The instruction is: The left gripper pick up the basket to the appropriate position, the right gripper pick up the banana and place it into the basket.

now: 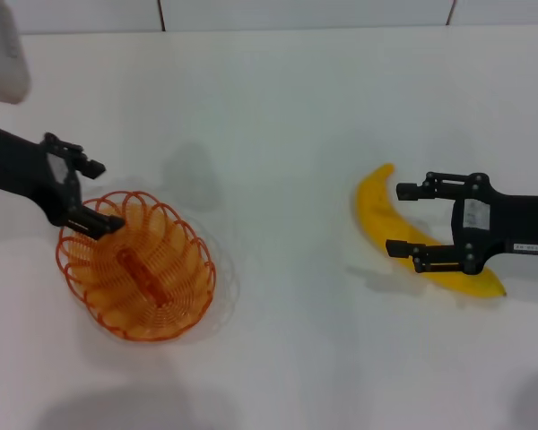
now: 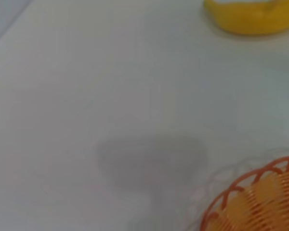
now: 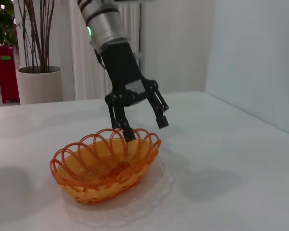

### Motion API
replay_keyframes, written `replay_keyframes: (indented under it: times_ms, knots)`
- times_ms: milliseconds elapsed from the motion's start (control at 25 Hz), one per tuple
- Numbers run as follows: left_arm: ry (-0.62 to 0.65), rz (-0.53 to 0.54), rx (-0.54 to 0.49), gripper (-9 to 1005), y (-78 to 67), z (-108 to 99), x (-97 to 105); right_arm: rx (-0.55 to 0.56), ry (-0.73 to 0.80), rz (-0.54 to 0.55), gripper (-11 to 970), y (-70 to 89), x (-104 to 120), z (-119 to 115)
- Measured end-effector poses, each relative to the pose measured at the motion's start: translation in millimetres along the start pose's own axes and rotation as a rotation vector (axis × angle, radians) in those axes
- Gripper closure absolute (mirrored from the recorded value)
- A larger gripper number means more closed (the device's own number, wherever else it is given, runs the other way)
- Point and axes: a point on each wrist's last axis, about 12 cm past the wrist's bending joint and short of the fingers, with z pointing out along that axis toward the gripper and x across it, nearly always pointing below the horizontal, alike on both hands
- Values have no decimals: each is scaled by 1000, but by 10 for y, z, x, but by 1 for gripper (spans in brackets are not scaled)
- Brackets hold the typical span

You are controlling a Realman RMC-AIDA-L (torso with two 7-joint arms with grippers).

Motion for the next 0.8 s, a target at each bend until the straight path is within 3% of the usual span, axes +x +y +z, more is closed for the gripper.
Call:
replay_keyframes:
  times_ms: [320, 640, 800]
  knots:
    - [65, 37, 1, 163, 3, 189, -165, 1, 0, 3, 172, -1, -1, -1]
    - [60, 21, -23, 170, 25, 207, -186, 1, -1, 4, 172, 0, 0, -2]
    - [71, 26, -28, 251, 14, 247, -211, 1, -1, 4, 172, 0, 0, -2]
